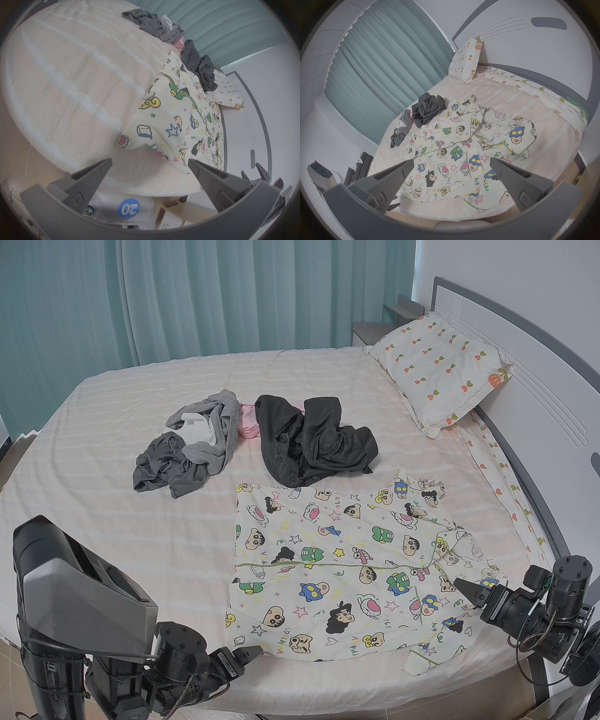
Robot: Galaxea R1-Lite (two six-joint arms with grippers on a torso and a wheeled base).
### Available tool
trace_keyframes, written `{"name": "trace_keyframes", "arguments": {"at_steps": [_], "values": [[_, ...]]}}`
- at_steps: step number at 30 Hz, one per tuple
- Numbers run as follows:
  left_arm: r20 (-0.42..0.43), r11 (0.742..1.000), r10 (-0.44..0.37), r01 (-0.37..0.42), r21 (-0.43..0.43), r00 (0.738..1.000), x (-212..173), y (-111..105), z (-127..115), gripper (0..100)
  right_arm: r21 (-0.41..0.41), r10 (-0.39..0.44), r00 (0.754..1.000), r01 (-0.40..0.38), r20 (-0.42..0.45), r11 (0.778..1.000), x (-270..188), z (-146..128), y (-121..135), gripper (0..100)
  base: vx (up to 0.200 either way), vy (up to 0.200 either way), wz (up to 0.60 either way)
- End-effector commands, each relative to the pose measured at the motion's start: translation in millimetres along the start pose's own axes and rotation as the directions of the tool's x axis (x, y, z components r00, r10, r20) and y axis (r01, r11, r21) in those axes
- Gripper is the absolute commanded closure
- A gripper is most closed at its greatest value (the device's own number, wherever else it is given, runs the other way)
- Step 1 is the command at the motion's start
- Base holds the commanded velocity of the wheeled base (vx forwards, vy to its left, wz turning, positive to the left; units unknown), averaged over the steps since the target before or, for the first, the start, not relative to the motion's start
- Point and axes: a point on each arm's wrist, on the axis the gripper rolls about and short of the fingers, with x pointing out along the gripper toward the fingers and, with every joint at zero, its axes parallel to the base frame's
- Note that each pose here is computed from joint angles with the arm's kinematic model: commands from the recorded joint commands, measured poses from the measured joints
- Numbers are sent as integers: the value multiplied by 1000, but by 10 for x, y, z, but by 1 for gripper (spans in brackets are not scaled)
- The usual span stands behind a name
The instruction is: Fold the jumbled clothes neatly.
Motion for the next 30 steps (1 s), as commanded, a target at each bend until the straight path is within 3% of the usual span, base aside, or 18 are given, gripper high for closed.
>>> {"name": "trace_keyframes", "arguments": {"at_steps": [1,19,20,30], "values": [[72,999,34,-36,26,997,195,-44,-112,0,-7,3,1000,-3,-16,1000,-19,-35,1,0,0,0,0],[119,999,29,-30,11,992,297,-84,-86,0,-6,3,1000,-3,-12,1000,-23,-29,0,0,0,0,0],[118,999,30,-32,12,993,294,-81,-87,100,-6,3,1000,-3,-12,1000,-23,-29,0,0,0,0,0],[105,995,88,-91,25,991,185,21,-114,100,-4,13,1000,-13,-3,1000,-47,-15,10,0,0,0,0]]}}
